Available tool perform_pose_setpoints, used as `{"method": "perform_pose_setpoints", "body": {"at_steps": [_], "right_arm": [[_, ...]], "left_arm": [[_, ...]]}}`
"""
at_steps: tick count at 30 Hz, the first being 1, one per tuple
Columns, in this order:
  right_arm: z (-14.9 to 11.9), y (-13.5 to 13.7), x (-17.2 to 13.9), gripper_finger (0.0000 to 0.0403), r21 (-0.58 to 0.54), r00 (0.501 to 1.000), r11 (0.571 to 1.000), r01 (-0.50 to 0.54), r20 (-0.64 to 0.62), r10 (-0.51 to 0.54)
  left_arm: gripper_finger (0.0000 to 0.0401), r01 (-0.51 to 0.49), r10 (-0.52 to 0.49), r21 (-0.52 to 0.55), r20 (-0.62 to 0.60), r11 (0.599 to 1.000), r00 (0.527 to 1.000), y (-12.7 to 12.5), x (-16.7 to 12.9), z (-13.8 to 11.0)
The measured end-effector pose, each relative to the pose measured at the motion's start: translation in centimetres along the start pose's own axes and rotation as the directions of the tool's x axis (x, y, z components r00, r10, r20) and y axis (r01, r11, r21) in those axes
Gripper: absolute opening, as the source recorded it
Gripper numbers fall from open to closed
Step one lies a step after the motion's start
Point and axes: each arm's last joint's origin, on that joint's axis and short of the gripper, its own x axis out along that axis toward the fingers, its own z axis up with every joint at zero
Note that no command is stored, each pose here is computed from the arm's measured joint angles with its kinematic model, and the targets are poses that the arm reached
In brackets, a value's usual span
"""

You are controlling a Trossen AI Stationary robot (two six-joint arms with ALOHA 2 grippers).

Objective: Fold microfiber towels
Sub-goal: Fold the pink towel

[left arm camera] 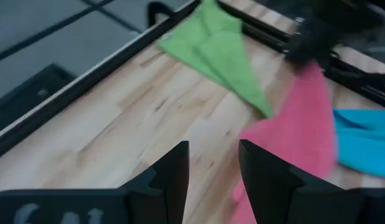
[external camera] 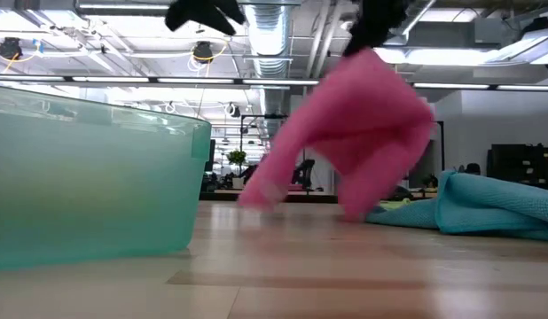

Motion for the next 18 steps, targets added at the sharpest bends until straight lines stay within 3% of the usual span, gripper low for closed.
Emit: {"method": "perform_pose_setpoints", "body": {"at_steps": [4, 8, 14, 18], "right_arm": [[-0.3, -2.0, -1.7, 0.001, 0.13, 0.997, 0.991, 0.043, 0.054, -0.05], [-0.4, -2.5, -3.6, 0.0005, 0.136, 0.991, 0.991, -0.004, 0.132, -0.014], [-1.0, -2.0, -4.0, 0.0009, 0.148, 0.995, 0.988, -0.039, 0.092, 0.026], [-0.7, -0.5, -3.5, 0.0006, 0.088, 0.986, 0.985, -0.152, 0.088, 0.144]], "left_arm": [[0.013, 0.116, -0.116, 0.006, 0.025, 0.993, 0.993, 0.6, 2.2, -0.7], [0.013, 0.222, -0.219, -0.02, 0.076, 0.975, 0.973, 1.4, 4.7, -2.3], [0.014, 0.219, -0.203, -0.082, 0.169, 0.972, 0.964, 4.1, 7.6, -5.1], [0.0166, 0.235, -0.212, -0.101, 0.2, 0.967, 0.957, 5.6, 8.5, -6.1]]}}
